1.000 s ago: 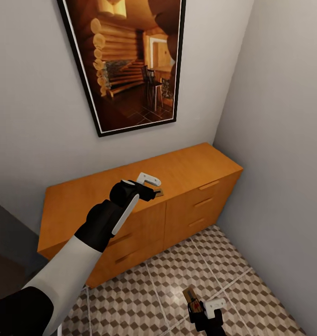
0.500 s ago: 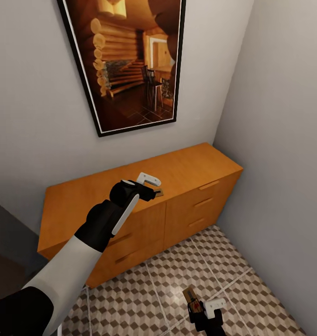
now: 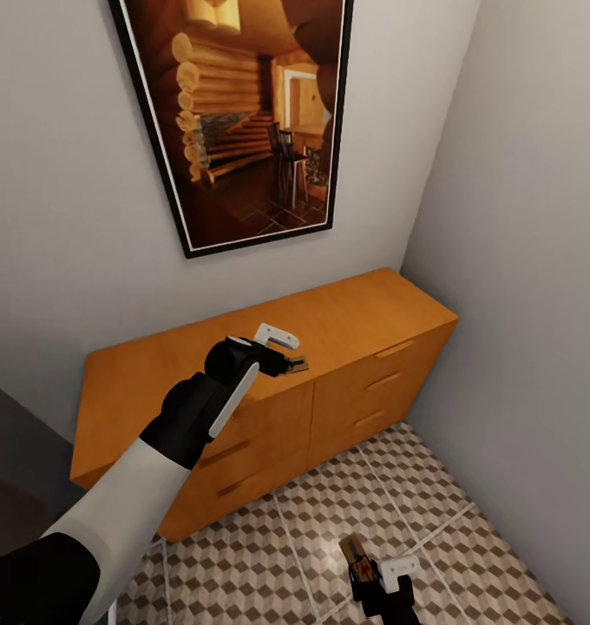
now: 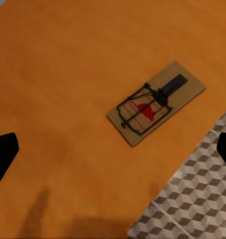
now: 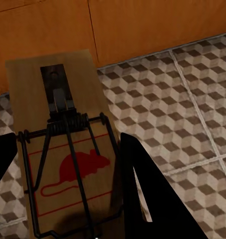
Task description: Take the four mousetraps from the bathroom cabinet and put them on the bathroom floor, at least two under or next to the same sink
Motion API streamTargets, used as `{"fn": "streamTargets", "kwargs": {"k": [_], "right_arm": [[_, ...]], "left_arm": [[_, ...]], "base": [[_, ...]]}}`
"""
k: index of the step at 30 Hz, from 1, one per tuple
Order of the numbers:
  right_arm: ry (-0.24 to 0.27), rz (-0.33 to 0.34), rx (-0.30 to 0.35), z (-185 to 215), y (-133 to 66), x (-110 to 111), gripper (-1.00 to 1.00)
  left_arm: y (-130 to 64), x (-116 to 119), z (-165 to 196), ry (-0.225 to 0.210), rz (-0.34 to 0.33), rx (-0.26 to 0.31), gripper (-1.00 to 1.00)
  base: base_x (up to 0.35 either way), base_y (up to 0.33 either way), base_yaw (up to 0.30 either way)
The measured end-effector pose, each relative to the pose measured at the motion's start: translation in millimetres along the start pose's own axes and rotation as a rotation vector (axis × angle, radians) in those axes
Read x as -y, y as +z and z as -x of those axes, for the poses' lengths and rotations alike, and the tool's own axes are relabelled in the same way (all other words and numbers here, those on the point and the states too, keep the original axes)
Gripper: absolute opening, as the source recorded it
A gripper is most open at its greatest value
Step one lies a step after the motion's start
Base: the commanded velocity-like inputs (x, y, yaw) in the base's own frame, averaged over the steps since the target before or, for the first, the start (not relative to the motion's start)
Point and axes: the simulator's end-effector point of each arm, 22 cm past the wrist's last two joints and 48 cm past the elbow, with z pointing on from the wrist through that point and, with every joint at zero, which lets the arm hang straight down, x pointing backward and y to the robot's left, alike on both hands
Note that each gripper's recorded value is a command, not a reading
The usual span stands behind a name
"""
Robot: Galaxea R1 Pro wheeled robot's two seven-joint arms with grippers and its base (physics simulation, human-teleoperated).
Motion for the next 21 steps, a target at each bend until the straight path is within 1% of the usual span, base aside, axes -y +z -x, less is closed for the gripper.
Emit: {"fn": "streamTargets", "kwargs": {"k": [9, 21], "right_arm": [[0.0, 0.0, 0.0, -0.1, 0.1, -0.1, -1.0], [0.001, 0.002, 0.0, 0.1, 0.2, -1.3, -1.0]], "left_arm": [[1.8, 0.2, -2.4, 0.0, 0.0, -0.007, 1.0], [1.4, 9.6, -2.8, 0.035, -0.007, -0.005, 1.0]], "base": [[0.046, 0.01, 0.0], [0.001, 0.0, 0.0]]}}
